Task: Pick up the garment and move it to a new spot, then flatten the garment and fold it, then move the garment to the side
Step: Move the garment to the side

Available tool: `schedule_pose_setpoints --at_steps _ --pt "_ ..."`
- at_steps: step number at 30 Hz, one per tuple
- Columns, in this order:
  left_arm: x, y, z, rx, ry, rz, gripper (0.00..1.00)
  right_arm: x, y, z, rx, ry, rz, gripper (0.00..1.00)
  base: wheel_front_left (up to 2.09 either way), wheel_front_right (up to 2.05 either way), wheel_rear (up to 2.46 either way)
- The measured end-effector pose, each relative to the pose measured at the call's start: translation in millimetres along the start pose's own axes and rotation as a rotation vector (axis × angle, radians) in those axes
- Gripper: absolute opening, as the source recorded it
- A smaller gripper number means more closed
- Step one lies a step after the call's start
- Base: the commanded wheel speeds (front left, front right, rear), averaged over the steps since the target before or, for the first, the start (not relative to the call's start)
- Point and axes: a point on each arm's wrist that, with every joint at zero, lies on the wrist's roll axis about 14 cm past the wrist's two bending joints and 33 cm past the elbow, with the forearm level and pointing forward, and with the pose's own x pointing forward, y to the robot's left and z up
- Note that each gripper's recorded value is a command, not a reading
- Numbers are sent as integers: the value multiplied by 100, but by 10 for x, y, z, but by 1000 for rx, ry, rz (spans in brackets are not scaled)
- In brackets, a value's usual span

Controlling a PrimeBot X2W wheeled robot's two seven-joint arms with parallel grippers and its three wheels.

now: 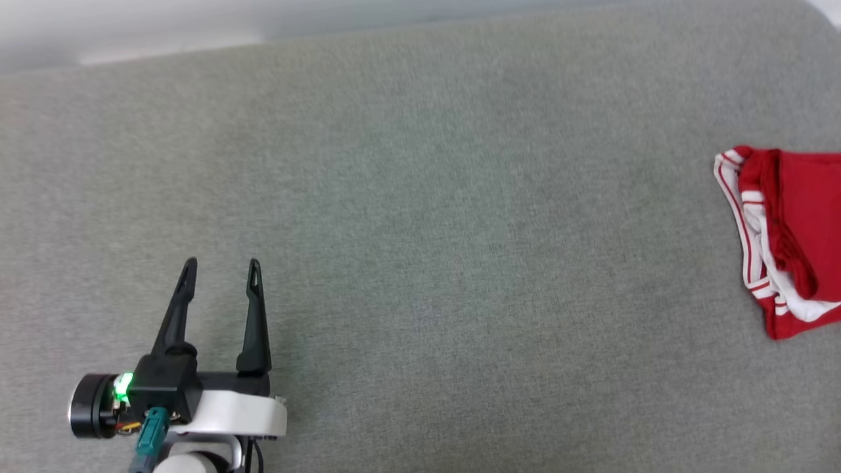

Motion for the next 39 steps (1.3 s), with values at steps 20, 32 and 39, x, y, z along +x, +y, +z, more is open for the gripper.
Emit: schedule_pose_setpoints --at_steps 20,32,39 --pt "-688 314 444 19 -68 128 100 -1158 1768 846 248 -587 304 100 0 0 0" --pt "-939 415 492 20 -75 171 100 -1599 2136 222 399 -408 346 100 0 0 0" --pt "-1057 384 460 12 -65 163 100 -1797 2095 19 425 -359 320 100 0 0 0"
